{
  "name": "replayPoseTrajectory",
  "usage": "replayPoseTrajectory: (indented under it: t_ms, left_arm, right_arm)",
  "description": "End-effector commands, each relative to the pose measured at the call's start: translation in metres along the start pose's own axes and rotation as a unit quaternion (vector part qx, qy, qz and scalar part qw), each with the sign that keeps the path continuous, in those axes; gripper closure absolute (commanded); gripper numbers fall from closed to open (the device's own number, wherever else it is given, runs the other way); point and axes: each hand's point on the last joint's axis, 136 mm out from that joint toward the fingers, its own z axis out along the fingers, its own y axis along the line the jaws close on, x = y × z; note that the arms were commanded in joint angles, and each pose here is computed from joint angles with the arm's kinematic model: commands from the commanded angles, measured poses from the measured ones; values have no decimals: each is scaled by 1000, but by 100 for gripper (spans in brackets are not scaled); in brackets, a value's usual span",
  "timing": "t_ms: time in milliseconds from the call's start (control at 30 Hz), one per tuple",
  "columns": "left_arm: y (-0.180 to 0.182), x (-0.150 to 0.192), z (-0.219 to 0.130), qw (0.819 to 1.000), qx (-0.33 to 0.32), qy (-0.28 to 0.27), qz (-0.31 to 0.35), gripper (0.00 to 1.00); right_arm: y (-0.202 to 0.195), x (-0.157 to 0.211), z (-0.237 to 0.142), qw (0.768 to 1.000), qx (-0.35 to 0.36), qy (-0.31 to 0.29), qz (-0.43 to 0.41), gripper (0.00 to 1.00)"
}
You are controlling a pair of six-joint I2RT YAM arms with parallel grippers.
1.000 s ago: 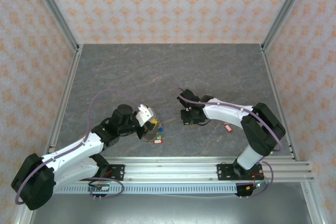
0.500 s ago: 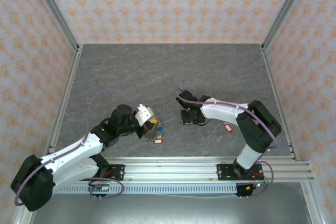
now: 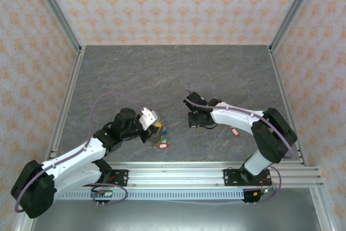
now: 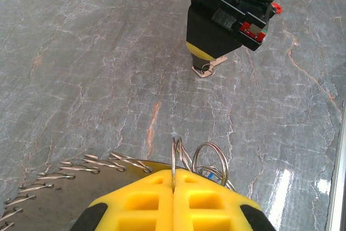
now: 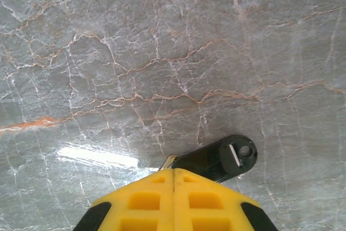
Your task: Put the keys on the keyring
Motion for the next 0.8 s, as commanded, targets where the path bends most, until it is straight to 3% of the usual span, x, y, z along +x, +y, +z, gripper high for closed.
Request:
replayPoseTrajectory:
  t_ms: [0,100,300,467,767]
  left_arm:
    - [2,-4,-1,1000,-8,-8,5,100]
    - [2,-4,-1,1000,-9,-8,6,100]
    - [2,-4,-1,1000,-10,-6,5,100]
    - [3,-2,0,1000,-11,-3,4,100]
    - [4,-1,2,1000,-11,3,3,100]
  right_arm:
    - [-13,5,-2,1000,27,-2,-9,95]
    - [-7,10,6,1000,13,15,-7,79]
    - [-8,27,29,997,31,74,-7,75]
    - [-6,34,36,995,28,93,-9,81]
    - [-9,13,17,998,36,44,-21,97]
